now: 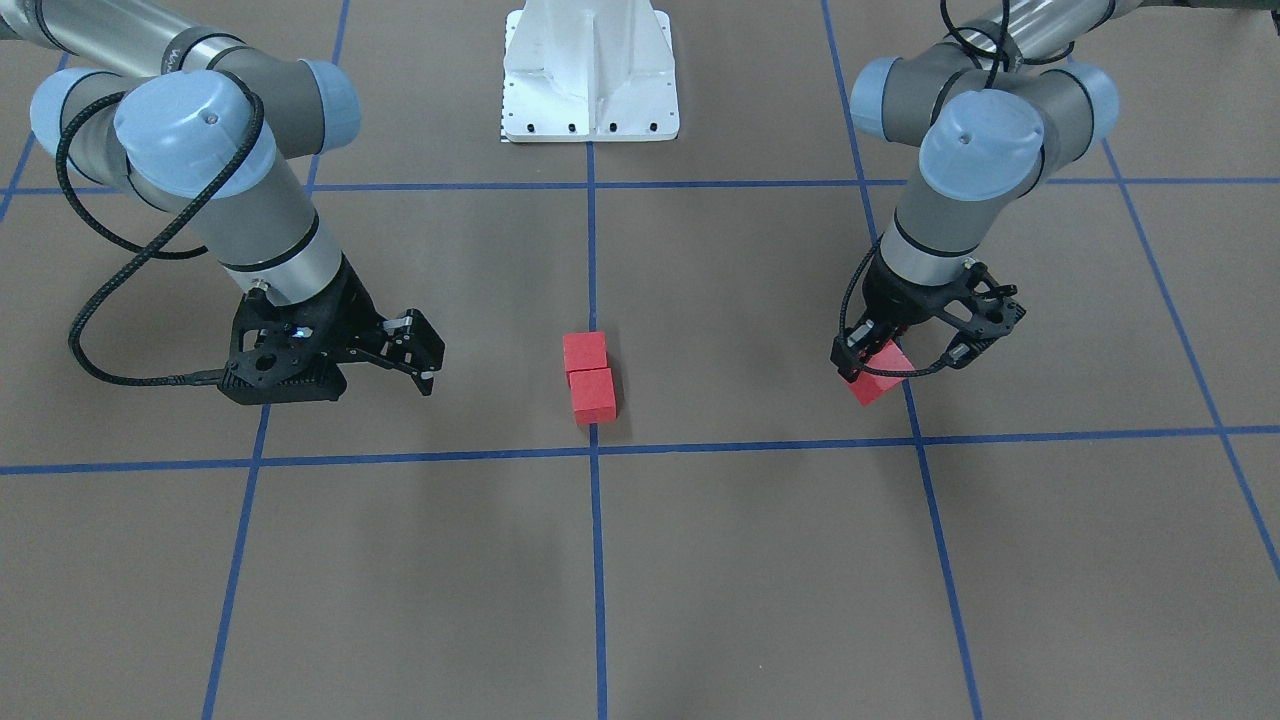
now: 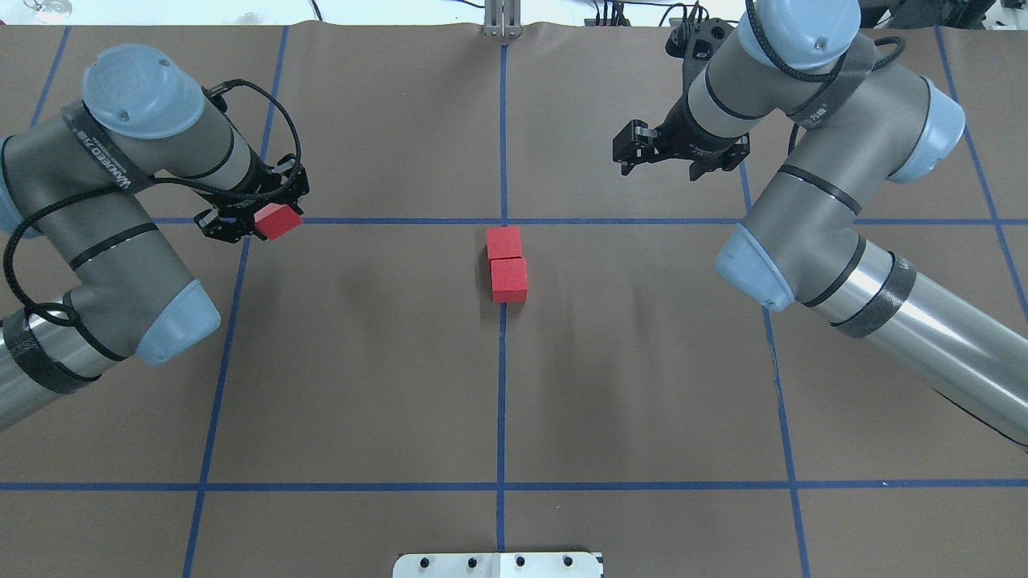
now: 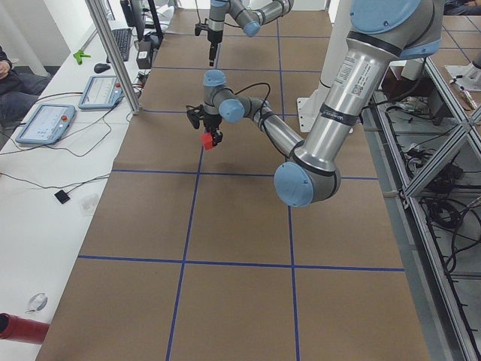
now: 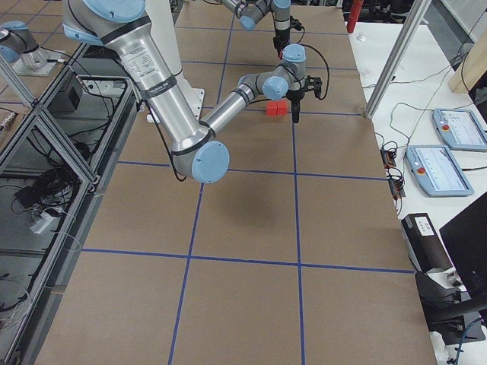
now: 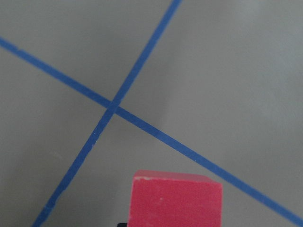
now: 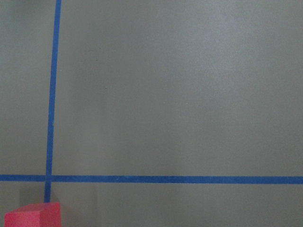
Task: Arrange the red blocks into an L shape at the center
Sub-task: 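Carry the red cube with the left gripper toward the two-cube pair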
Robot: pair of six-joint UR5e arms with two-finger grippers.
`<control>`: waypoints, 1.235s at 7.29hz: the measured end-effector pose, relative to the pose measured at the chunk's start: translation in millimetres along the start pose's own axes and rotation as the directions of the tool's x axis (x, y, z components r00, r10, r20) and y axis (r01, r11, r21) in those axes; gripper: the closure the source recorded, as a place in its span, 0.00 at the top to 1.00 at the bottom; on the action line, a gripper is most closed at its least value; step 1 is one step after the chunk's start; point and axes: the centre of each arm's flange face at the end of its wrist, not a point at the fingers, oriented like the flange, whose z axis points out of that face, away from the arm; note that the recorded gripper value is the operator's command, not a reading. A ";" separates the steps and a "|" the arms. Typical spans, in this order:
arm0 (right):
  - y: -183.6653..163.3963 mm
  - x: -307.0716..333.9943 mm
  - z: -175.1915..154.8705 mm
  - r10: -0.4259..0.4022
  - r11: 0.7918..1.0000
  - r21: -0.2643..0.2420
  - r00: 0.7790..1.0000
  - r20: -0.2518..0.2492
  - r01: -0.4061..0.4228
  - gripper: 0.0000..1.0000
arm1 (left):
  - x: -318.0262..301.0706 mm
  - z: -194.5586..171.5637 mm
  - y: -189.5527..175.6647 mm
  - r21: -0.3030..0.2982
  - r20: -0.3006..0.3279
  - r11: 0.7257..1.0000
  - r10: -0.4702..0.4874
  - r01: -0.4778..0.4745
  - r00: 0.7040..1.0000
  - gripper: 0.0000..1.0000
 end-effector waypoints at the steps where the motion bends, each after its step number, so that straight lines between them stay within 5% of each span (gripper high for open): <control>1: -1.4 2.5 -1.0 -0.021 1.000 0.000 1.000 0.000 0.021 0.99 | 13.9 -1.0 6.9 0.031 0.019 0.991 -0.128 0.127 0.992 0.00; 3: -4.8 12.4 -1.5 -0.084 0.996 0.000 0.996 -0.007 0.084 0.99 | 50.3 -5.4 33.1 0.092 0.050 0.944 -0.321 0.316 0.946 0.00; 6: -7.7 46.6 6.0 -0.201 0.980 -0.011 0.979 -0.037 0.201 0.99 | 87.0 14.3 53.2 0.134 0.077 0.868 -0.491 0.479 0.868 0.00; 9: 6.4 98.1 19.7 -0.277 0.961 -0.005 0.961 0.025 0.277 0.99 | 136.6 29.5 59.9 0.204 0.110 0.756 -0.649 0.622 0.753 0.00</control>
